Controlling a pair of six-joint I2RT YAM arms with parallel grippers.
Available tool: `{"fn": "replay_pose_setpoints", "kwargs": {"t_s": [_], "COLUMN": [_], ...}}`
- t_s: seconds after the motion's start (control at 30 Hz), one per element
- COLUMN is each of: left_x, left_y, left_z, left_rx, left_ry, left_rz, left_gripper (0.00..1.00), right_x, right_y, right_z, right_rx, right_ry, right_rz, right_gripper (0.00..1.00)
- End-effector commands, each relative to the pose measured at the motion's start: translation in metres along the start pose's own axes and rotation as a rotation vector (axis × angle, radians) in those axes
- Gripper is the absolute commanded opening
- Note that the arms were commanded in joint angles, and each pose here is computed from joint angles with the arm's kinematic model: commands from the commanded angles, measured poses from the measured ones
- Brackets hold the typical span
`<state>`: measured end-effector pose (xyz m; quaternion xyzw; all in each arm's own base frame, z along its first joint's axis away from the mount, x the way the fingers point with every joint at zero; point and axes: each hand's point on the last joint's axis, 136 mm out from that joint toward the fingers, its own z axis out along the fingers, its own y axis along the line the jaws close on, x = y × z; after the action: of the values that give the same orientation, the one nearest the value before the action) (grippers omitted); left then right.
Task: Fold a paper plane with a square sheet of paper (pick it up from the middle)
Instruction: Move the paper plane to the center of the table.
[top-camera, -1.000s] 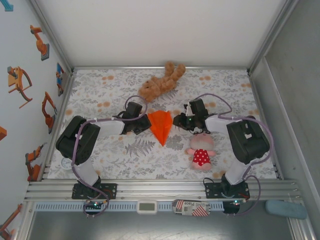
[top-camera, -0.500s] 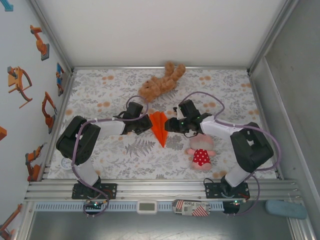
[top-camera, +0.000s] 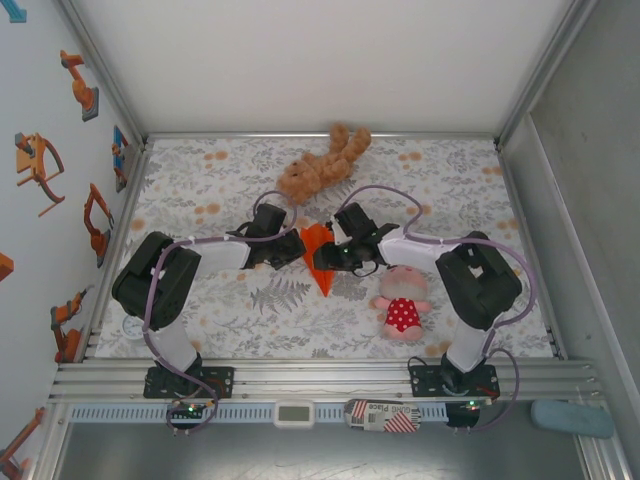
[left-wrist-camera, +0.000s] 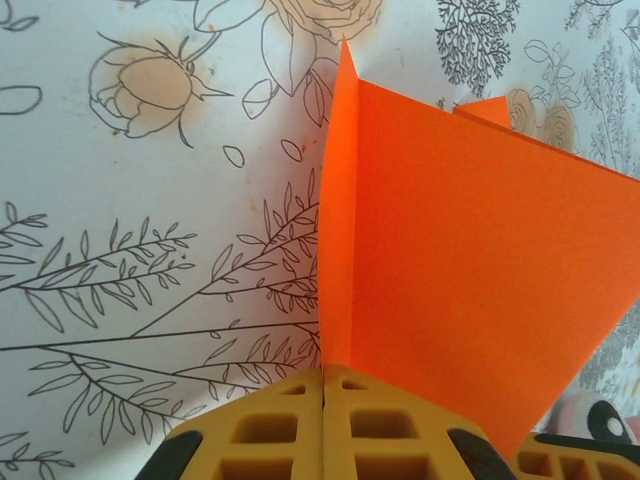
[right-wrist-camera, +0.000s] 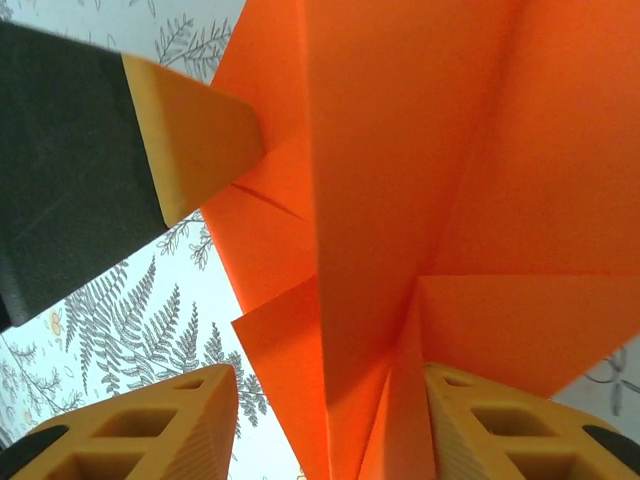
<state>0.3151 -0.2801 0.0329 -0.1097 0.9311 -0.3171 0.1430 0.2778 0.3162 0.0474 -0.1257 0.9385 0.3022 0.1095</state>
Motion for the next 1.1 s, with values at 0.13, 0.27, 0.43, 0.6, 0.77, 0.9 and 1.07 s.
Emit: {"fn": "replay_pose_setpoints", "kwargs": {"t_s": [0.13, 0.27, 0.43, 0.6, 0.77, 0.9, 1.07], "left_x": [-0.006, -0.005, -0.005, -0.004, -0.003, -0.004, -0.004], "left_y": [-0.026, -0.030, -0.029, -0.029, -0.030, -0.030, -0.029], "left_z": [-0.013, -0.012, -0.012, -0.012, -0.012, -0.012, -0.015], "left_rx": [0.066, 0.084, 0.083, 0.081, 0.089, 0.089, 0.081], "left_ry": [-0.004, 0.004, 0.005, 0.008, 0.012, 0.012, 0.004], "left_rz": [0.023, 0.020, 0.020, 0.020, 0.022, 0.022, 0.020], "left_gripper": [0.07, 0.07, 0.07, 0.08, 0.10, 0.12, 0.19], "right_x": [0.003, 0.004, 0.002, 0.000, -0.001, -0.002, -0.003], "right_y": [0.000, -0.001, -0.006, -0.009, -0.013, -0.012, -0.016], "right_z": [0.009, 0.011, 0.010, 0.009, 0.011, 0.014, 0.015], "right_rx": [0.093, 0.122, 0.159, 0.178, 0.197, 0.198, 0.223], "right_ry": [0.022, 0.027, 0.018, 0.006, 0.004, 0.006, 0.009], "right_rz": [-0.082, -0.104, -0.098, -0.087, -0.064, -0.049, -0.047], "right_gripper": [0.49, 0.50, 0.45, 0.31, 0.27, 0.27, 0.24]}}
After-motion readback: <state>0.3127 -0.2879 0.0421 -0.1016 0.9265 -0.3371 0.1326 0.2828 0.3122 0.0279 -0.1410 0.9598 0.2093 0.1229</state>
